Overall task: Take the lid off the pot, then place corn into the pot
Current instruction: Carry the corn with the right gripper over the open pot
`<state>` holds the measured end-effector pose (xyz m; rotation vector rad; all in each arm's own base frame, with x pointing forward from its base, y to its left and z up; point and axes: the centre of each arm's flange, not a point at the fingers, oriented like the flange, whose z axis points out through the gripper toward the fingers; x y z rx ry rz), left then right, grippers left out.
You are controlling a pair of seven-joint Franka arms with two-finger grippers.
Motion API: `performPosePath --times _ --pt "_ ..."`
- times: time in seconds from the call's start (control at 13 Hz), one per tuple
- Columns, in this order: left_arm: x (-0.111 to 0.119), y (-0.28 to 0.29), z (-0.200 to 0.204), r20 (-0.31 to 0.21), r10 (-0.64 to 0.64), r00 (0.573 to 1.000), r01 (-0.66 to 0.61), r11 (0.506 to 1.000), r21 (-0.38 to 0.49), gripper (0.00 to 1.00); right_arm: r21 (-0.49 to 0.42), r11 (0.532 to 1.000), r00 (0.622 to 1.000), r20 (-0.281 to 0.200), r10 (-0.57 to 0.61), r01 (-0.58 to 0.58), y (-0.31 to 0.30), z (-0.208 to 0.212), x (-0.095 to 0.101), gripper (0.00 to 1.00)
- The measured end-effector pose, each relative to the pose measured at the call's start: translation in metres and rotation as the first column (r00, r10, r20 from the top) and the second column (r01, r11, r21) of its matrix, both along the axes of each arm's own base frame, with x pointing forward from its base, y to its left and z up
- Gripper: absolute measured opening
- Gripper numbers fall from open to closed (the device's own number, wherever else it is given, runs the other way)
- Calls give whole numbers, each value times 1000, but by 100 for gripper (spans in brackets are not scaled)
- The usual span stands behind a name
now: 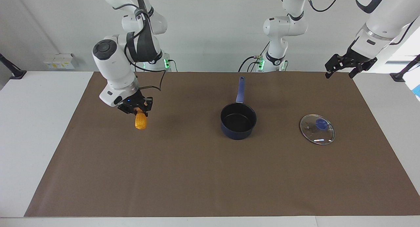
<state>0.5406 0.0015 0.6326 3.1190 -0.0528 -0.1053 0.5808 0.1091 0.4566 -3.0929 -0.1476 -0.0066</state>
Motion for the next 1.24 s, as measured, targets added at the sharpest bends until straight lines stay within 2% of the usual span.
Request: performPosePath --times 0.23,0.54,0.77,1.0,1.24 --pt "0 0 0 0 0 1000 0 1000 0 100 9 998 998 13 -67 67 84 12 -18 36" --pt "0 0 0 0 0 1000 0 1000 0 100 38 989 989 32 -143 142 161 31 -42 36" --pt "0 0 0 0 0 1000 0 1000 0 100 69 977 979 15 -201 200 227 32 -56 36" --pt "0 0 0 -1 0 1000 0 1000 0 100 82 970 974 -23 -227 228 281 7 -52 36" --pt "0 0 0 -1 0 1000 0 1000 0 100 111 960 966 -50 -252 256 318 -20 -35 36"
